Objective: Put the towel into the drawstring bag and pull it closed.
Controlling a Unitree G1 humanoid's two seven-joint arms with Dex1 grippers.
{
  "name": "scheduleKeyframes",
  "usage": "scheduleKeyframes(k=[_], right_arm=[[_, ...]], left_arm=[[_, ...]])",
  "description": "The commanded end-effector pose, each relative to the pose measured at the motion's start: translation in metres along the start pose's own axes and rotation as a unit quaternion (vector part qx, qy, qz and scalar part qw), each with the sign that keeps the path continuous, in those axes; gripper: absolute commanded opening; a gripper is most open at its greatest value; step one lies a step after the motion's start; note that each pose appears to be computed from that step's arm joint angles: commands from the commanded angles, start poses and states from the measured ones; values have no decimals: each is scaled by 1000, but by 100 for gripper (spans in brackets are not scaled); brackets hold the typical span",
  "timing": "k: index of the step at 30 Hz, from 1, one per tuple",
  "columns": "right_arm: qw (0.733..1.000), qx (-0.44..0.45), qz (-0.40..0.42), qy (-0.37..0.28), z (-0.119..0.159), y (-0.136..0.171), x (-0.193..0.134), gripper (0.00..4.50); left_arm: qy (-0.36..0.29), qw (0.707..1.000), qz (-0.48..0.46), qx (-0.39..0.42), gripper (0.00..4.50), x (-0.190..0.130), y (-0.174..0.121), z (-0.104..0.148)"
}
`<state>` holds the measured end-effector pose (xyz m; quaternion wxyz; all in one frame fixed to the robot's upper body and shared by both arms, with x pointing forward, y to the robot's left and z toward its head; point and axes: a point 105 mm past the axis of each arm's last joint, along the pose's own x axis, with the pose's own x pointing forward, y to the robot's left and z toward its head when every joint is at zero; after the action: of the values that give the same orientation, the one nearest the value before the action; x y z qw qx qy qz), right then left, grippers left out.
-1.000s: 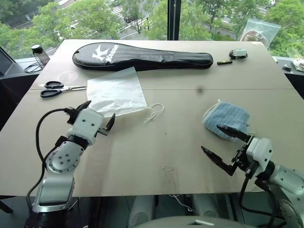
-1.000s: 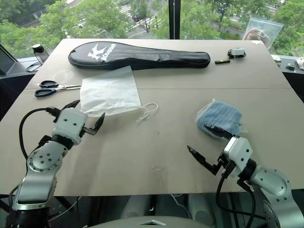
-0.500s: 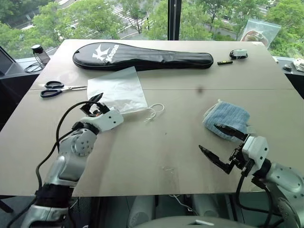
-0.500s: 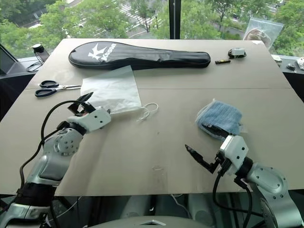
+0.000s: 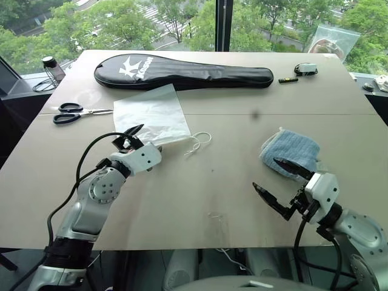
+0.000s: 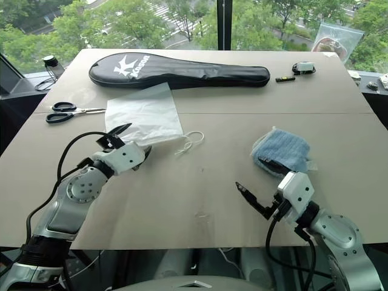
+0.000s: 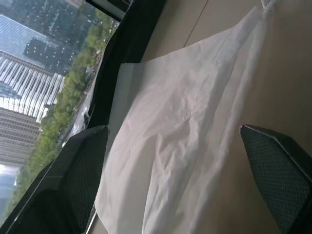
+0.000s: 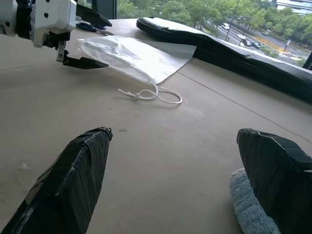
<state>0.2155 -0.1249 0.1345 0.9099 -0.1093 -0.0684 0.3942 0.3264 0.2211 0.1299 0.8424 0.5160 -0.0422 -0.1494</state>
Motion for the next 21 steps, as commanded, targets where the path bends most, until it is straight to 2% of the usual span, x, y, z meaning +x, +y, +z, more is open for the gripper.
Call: scheduleKeyframes(k=[1, 8, 15, 17, 19, 21], right_arm=[[1000, -19, 0, -24, 15, 0, 3, 444], [1000, -19, 0, -22, 15, -1, 4, 444], [999, -8, -40, -9, 11, -10, 8, 444], [998, 11, -56, -1, 10, -14, 9, 450], [996, -19, -85, 33, 7, -22, 8, 450], [987, -47, -129, 83, 0, -34, 4, 450]], left_arm=[[-4, 999, 29, 14, 447, 4, 14, 4], [11, 999, 40, 27, 447, 18, 16, -2], [-3, 996, 16, 91, 447, 39, 10, 0], [-18, 997, 2, 79, 392, 43, 11, 2], [-24, 998, -7, 63, 327, 45, 15, 1], [-20, 999, -23, 24, 223, 46, 19, -2]])
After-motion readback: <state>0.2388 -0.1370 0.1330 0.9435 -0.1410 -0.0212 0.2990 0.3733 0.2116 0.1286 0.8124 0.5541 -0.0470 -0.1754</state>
